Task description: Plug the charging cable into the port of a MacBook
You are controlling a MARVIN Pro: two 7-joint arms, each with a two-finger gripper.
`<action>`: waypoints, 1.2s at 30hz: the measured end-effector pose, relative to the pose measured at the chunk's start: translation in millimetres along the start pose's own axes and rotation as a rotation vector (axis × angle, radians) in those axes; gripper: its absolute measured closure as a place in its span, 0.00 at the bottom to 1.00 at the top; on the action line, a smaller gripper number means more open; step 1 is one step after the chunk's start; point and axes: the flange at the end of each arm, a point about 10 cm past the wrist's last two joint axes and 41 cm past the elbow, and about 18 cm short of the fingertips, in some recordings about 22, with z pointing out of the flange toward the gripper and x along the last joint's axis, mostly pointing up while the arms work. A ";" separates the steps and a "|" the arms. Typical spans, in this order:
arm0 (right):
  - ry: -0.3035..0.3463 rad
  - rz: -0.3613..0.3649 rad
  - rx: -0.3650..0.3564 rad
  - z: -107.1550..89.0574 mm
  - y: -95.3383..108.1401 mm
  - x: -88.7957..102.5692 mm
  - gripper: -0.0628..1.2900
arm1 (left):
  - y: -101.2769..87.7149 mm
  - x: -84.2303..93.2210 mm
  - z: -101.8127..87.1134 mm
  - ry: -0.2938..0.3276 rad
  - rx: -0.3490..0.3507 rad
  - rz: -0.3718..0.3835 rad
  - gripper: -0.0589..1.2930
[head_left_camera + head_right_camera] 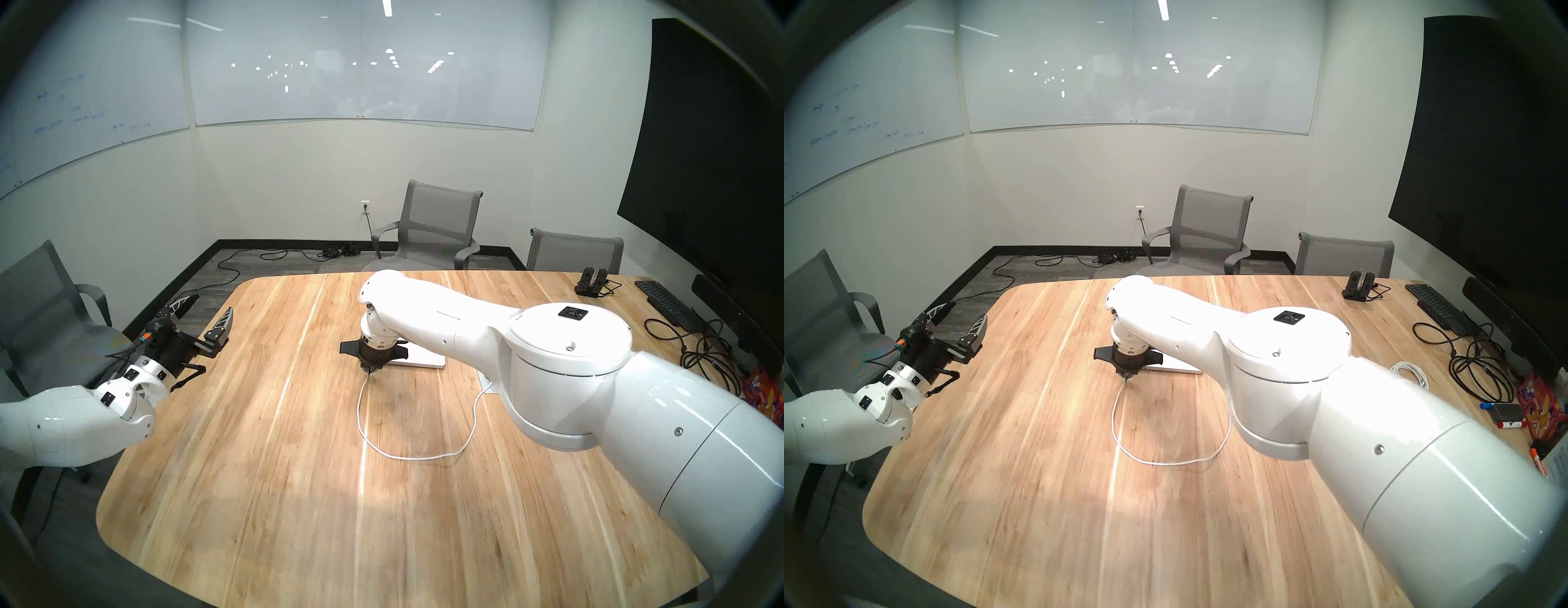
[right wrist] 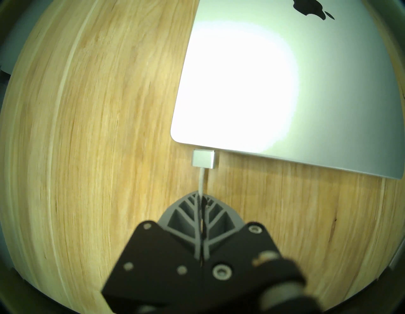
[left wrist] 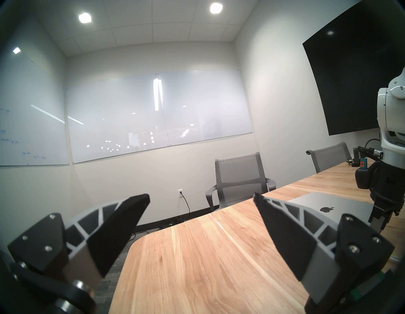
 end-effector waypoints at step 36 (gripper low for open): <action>0.001 -0.008 0.006 8.4 1.5 3.4 0.97 | 0.0 0.0 0.0 0.000 0.000 0.000 0.02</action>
